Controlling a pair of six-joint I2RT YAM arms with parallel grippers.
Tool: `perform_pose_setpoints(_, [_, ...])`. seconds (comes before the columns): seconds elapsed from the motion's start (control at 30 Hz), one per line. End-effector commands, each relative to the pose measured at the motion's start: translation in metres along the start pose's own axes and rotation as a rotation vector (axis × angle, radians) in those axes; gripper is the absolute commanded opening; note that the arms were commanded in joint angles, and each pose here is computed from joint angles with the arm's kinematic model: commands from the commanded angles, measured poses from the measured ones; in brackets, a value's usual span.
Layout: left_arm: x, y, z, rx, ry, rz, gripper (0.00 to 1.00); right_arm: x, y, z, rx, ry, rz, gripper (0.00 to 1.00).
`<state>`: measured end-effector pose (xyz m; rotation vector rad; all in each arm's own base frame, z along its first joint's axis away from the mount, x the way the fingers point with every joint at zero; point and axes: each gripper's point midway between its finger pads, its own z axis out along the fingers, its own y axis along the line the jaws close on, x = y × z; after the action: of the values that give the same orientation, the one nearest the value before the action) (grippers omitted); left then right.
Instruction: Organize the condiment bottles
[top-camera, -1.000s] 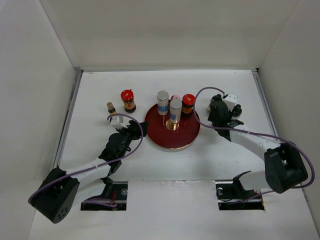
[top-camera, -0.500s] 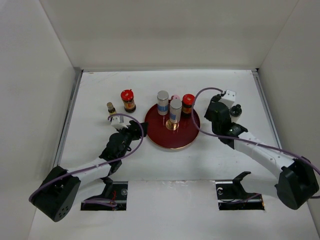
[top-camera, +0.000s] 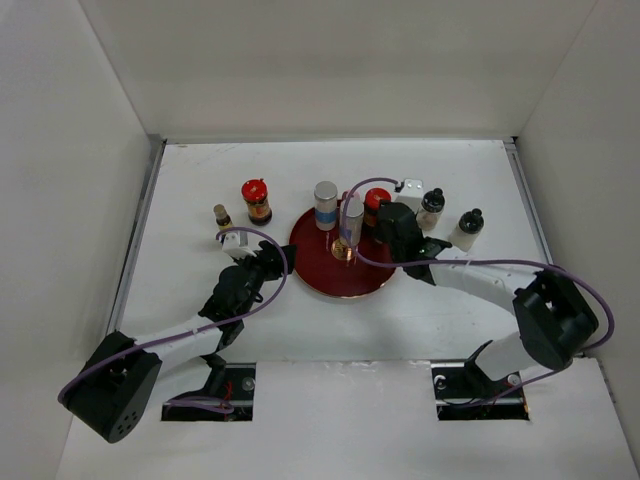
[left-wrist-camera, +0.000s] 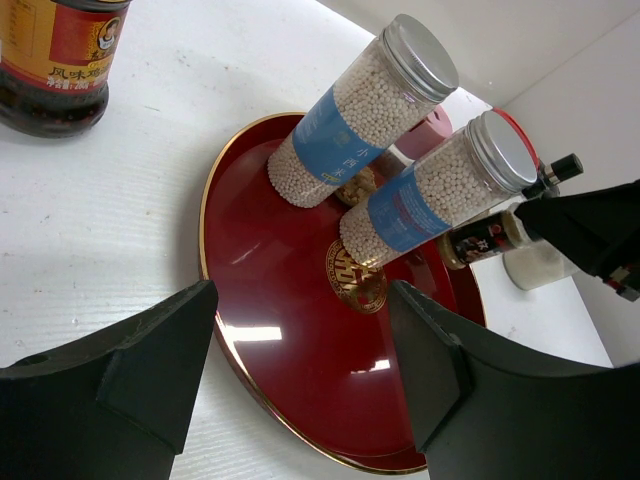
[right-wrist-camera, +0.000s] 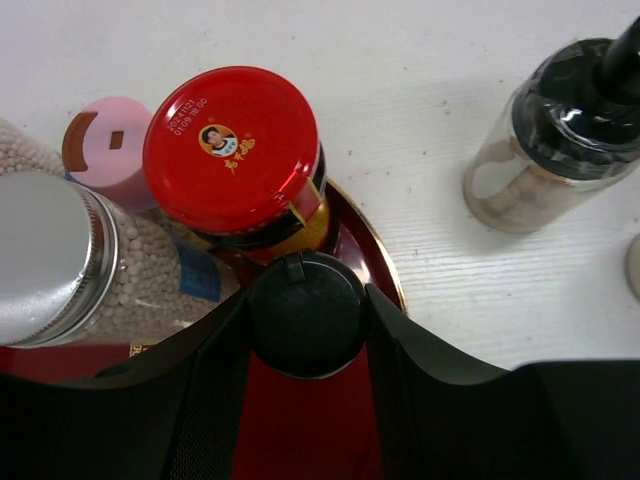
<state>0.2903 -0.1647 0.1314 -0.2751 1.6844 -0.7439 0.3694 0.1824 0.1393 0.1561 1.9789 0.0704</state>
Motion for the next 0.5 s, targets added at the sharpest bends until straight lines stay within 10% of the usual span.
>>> perform_pose_setpoints(0.0, [-0.027,-0.024,0.004,0.072,-0.084,-0.028,0.68,-0.035,0.022,0.005,-0.044,-0.099,0.079,0.41])
perform_pose_setpoints(0.47, [-0.026,-0.022,0.005,0.065,-0.083,-0.026,0.68,-0.009,0.004,0.018,0.020,-0.065,0.034,0.43])
